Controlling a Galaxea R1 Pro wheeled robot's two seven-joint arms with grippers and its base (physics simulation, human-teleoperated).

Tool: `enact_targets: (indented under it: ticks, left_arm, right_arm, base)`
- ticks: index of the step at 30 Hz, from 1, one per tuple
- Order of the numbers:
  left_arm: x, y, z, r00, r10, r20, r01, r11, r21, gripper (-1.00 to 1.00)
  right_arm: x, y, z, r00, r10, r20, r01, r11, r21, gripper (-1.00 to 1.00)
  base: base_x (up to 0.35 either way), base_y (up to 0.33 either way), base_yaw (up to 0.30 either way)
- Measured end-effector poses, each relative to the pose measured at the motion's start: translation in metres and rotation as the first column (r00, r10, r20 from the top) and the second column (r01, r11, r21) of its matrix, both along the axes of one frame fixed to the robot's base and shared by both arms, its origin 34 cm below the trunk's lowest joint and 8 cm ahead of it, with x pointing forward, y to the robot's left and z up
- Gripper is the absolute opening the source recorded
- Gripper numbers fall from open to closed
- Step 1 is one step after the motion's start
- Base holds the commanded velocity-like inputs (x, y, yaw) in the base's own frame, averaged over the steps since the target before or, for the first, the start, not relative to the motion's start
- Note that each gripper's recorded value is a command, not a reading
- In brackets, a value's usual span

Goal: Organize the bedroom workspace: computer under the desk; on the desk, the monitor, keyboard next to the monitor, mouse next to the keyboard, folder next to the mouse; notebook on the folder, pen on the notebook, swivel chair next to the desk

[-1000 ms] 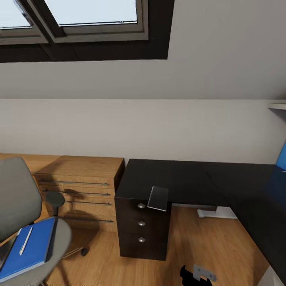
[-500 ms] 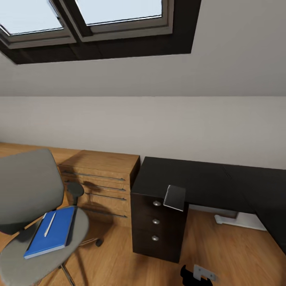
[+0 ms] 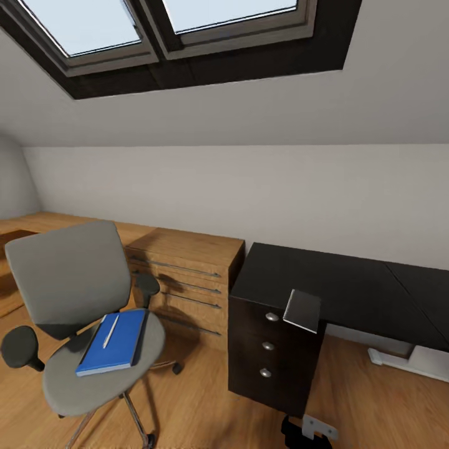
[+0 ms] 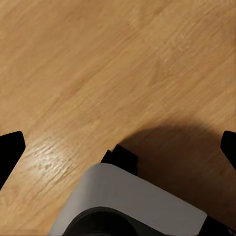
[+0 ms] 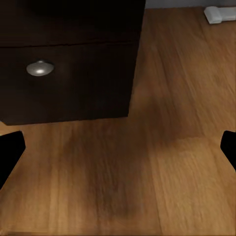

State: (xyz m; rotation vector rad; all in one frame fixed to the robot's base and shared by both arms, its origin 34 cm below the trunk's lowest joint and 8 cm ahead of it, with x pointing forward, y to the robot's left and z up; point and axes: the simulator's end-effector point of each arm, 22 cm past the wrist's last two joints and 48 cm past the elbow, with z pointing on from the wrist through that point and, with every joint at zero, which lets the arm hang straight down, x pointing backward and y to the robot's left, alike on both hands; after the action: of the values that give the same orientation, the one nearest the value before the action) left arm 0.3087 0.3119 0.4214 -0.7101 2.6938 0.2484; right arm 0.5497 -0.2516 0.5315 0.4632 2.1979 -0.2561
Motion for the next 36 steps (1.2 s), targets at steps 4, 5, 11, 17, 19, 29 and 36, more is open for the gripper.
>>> enact_targets:
  ticks: [4, 5, 11, 17, 19, 29, 36]
  left_arm:
    - [0.013, 0.010, 0.000, 0.996, 0.017, 0.089, -0.021, 0.999, 0.045, 1.00]
    - [0.015, 0.012, 0.000, 0.994, 0.020, 0.109, -0.027, 0.998, 0.057, 1.00]
    - [0.014, 0.016, -0.010, 0.990, 0.025, 0.138, -0.036, 0.996, 0.078, 1.00]
    - [0.011, 0.017, -0.021, 0.990, 0.028, 0.139, -0.039, 0.996, 0.080, 1.00]
    - [0.011, 0.019, -0.025, 0.990, 0.029, 0.139, -0.041, 0.996, 0.082, 1.00]
    - [0.028, 0.140, -0.017, 0.947, 0.172, 0.270, -0.201, 0.976, 0.082, 1.00]
    - [0.029, 0.152, -0.023, 0.927, 0.231, 0.295, -0.259, 0.964, 0.057, 1.00]
  right_arm:
    - [-0.001, 0.002, -0.009, 1.000, 0.007, -0.002, -0.007, 1.000, 0.004, 1.00]
    - [-0.001, 0.004, -0.011, 1.000, 0.015, 0.000, -0.015, 1.000, 0.010, 1.00]
    - [0.002, 0.017, -0.025, 0.998, 0.069, 0.010, -0.069, 0.997, 0.046, 1.00]
    - [0.001, 0.018, -0.037, 0.997, 0.078, 0.021, -0.078, 0.996, 0.048, 1.00]
    - [0.001, 0.019, -0.040, 0.997, 0.078, 0.021, -0.079, 0.996, 0.048, 1.00]
    - [-0.003, 0.019, -0.061, 0.997, 0.078, 0.019, -0.079, 0.996, 0.050, 1.00]
    - [-0.006, 0.019, -0.074, 0.997, 0.078, 0.013, -0.079, 0.996, 0.050, 1.00]
  base:
    - [0.000, 0.000, 0.241]
    - [0.000, 0.000, 0.178]
    - [0.000, 0.000, 0.080]
    - [0.000, 0.000, 0.003]
    - [0.000, 0.000, 0.011]
    - [0.000, 0.000, 0.183]
    - [0.000, 0.000, 0.163]
